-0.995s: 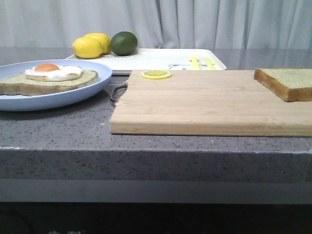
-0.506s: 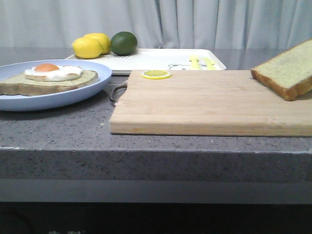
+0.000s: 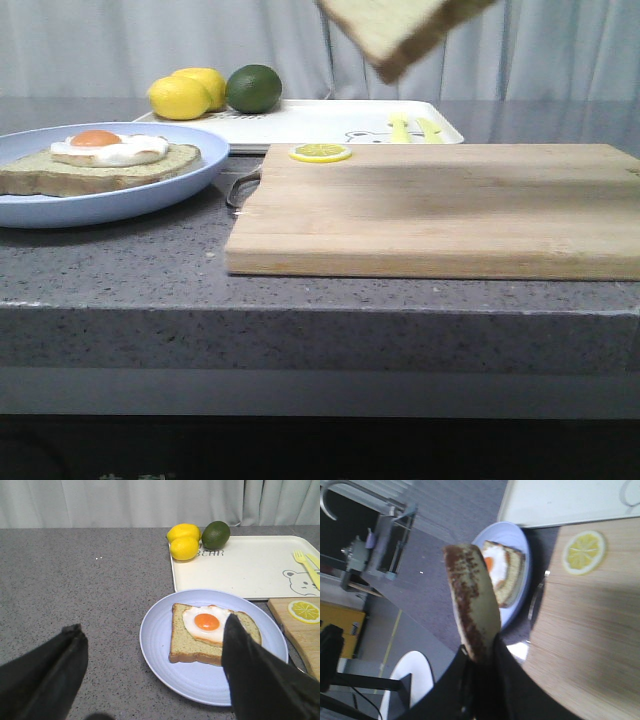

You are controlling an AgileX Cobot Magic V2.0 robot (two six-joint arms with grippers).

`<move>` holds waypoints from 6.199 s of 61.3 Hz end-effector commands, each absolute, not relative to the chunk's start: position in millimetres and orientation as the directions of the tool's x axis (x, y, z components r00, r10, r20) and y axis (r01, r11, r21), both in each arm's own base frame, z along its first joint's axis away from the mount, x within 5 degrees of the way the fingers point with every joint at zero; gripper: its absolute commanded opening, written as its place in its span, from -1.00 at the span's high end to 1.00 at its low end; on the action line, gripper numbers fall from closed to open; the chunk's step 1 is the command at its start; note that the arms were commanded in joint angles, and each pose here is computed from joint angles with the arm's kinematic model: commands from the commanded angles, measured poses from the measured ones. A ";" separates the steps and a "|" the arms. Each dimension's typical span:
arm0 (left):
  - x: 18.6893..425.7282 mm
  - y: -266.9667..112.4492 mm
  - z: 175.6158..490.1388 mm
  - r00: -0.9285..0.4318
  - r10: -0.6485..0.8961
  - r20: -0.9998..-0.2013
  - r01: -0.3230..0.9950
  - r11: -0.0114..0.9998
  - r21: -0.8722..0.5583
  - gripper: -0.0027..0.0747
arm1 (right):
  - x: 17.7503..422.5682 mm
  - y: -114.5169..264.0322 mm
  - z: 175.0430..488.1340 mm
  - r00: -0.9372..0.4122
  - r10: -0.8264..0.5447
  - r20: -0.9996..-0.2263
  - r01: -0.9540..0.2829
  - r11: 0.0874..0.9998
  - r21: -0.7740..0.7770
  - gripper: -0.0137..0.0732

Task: Place bread and move sandwich to tray
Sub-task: 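Lift the bread slice with the right gripper toward the blue plate, then lower the bread onto the fried egg slice and open the right gripper, then move the left gripper to the rim of the blue plate, then grasp the plate rim with the left gripper and lift the plate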

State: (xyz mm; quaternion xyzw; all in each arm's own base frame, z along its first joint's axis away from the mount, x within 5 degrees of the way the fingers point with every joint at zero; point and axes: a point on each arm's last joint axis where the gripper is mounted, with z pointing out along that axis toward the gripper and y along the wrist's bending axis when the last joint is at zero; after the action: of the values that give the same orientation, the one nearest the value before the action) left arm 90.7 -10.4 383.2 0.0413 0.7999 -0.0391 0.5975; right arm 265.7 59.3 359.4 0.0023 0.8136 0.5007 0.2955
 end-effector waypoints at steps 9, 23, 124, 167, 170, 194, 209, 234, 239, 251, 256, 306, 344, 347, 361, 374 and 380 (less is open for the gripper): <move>93.1 -9.9 397.6 -0.189 0.005 -0.982 0.105 0.994 -0.015 -0.48 | 266.1 126.8 370.4 -0.764 0.515 -0.390 -0.247 0.325 0.913 0.68; 93.2 -9.8 398.1 -0.185 0.004 -0.983 0.105 0.994 -0.015 -0.48 | 272.8 179.2 354.7 -0.742 0.601 -0.297 -0.161 0.271 0.949 0.68; 93.0 -12.5 399.0 -0.174 0.010 -0.985 0.134 0.991 -0.013 -0.48 | 341.6 300.2 296.8 -0.849 0.494 -0.188 -0.023 0.321 0.947 -0.30; 93.2 -11.3 398.8 -0.174 0.034 -0.984 0.124 0.992 0.012 -0.47 | 280.2 182.8 400.1 -0.645 -0.097 -0.758 -0.589 0.694 0.413 -0.65; 93.2 -11.3 398.8 -0.174 0.034 -0.984 0.124 0.992 0.012 -0.48 | 266.7 171.1 405.1 -0.638 -0.126 -0.760 -0.574 0.735 0.360 -0.65; 93.1 -11.3 398.6 -0.175 0.034 -0.984 0.124 0.992 0.012 -0.48 | 136.6 78.8 399.4 -0.511 -0.156 -0.845 -0.479 0.868 0.129 -0.65; 93.1 -11.3 398.6 -0.175 0.034 -0.984 0.124 0.992 0.012 -0.48 | 80.0 48.9 386.2 -0.358 -0.079 -0.930 -0.489 0.865 0.114 -0.65; 104.4 -11.3 397.9 -0.302 0.071 -0.951 0.125 0.992 0.035 -0.47 | 62.4 39.8 381.4 -0.315 -0.061 -0.947 -0.493 0.864 0.108 -0.65; 116.5 -9.9 398.5 -0.374 0.097 -0.922 0.112 0.992 0.059 -0.47 | 62.4 39.8 381.2 -0.315 -0.061 -0.947 -0.492 0.864 0.108 -0.65; 170.9 -2.1 390.8 -0.618 0.060 -0.784 0.033 0.998 0.050 -0.47 | 62.4 39.8 381.2 -0.315 -0.061 -0.947 -0.492 0.864 0.108 -0.65; 197.6 2.0 383.9 -0.696 0.017 -0.718 0.006 1.000 0.017 -0.47 | 62.4 39.8 381.2 -0.315 -0.061 -0.947 -0.492 0.864 0.108 -0.65; 341.9 26.8 297.5 -0.909 -0.177 -0.376 -0.019 0.921 -0.389 -0.29 | 62.4 39.8 381.2 -0.315 -0.061 -0.947 -0.492 0.864 0.108 -0.65; 349.9 28.3 281.6 -0.924 -0.182 -0.336 -0.036 0.917 -0.396 0.45 | 62.4 39.8 381.3 -0.315 -0.061 -0.947 -0.493 0.864 0.108 -0.65; 349.9 28.3 281.6 -0.924 -0.182 -0.336 -0.036 0.917 -0.396 0.45 | 62.4 39.8 381.3 -0.315 -0.061 -0.947 -0.493 0.864 0.108 -0.65; 350.0 28.3 281.6 -0.923 -0.181 -0.338 -0.035 0.918 -0.396 0.70 | 62.4 39.8 381.3 -0.315 -0.061 -0.947 -0.493 0.864 0.108 -0.65; 348.6 27.5 285.4 -0.919 -0.185 -0.348 -0.032 0.915 -0.401 0.98 | 62.4 39.8 381.3 -0.315 -0.061 -0.947 -0.493 0.864 0.108 -0.65; 345.4 24.8 295.8 -0.907 -0.179 -0.383 -0.004 0.910 -0.415 0.98 | 62.4 39.8 381.3 -0.315 -0.061 -0.947 -0.493 0.864 0.108 -0.65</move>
State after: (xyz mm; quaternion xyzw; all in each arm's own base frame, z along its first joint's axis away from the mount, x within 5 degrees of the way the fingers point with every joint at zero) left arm 350.1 27.3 261.6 -0.0619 0.9663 -0.1997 0.1501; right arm 60.5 39.9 368.7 -0.1826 0.8138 0.1874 0.5189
